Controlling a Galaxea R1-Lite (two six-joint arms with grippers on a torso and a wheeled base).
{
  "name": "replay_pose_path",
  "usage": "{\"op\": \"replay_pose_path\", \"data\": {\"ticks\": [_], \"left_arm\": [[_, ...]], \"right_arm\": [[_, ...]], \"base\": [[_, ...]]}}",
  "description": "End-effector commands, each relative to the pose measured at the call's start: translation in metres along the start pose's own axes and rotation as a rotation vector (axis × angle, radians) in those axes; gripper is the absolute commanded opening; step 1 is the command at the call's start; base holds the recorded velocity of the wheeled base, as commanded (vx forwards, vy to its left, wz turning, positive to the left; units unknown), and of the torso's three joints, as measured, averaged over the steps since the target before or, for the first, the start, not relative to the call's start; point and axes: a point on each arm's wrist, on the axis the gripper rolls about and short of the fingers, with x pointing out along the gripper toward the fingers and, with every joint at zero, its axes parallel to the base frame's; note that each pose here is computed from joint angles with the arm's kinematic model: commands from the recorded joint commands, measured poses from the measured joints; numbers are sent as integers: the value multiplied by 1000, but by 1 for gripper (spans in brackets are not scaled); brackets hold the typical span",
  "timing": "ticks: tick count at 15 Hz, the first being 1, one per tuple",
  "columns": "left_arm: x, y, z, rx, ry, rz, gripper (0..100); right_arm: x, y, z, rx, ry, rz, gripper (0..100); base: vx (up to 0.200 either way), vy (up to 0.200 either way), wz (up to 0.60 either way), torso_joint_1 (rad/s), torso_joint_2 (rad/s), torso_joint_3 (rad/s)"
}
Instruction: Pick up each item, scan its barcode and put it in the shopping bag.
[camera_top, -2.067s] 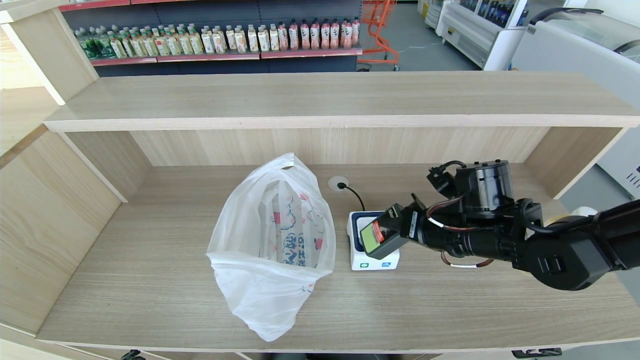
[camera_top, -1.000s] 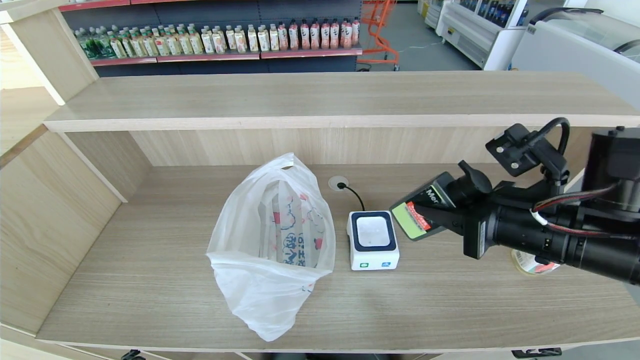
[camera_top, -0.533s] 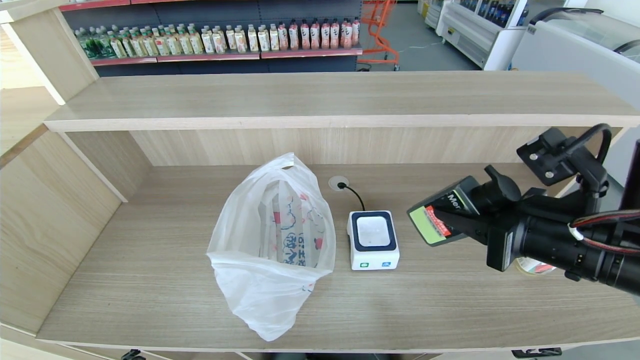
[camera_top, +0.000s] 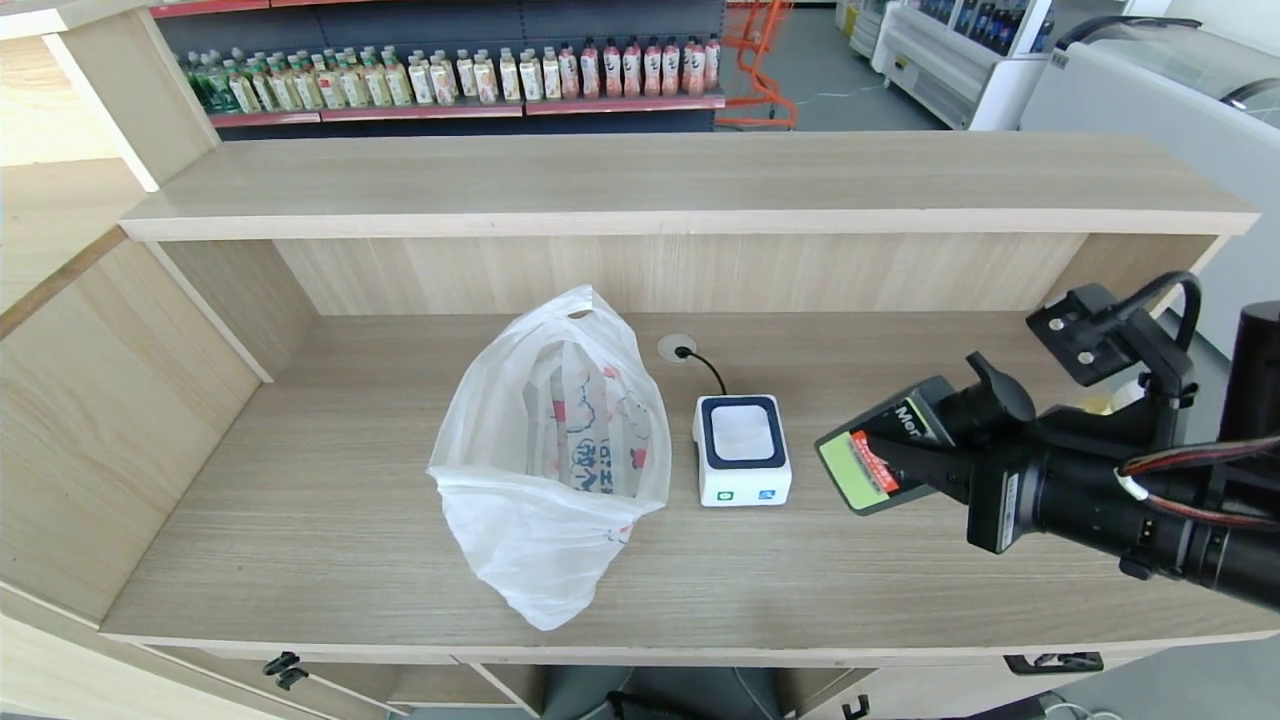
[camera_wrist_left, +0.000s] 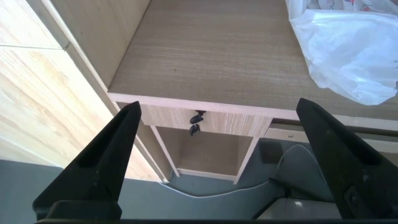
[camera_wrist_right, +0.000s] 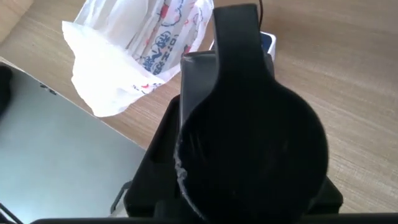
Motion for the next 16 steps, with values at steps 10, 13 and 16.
{"op": "replay_pose_path", "data": {"ticks": [10,13,16], "left_arm": [[0,0,0,-1,0,0,100],[0,0,0,-1,0,0,100],[0,0,0,-1,0,0,100]], "right_arm": [[81,-6,-4,234,101,-18,0],[98,-6,-10,250,129,-23,0],[119,0,-21,240,170,-34,0]], "base": [[0,100,0,3,3,0],[0,0,0,0,0,0],[0,0,0,0,0,0]]}}
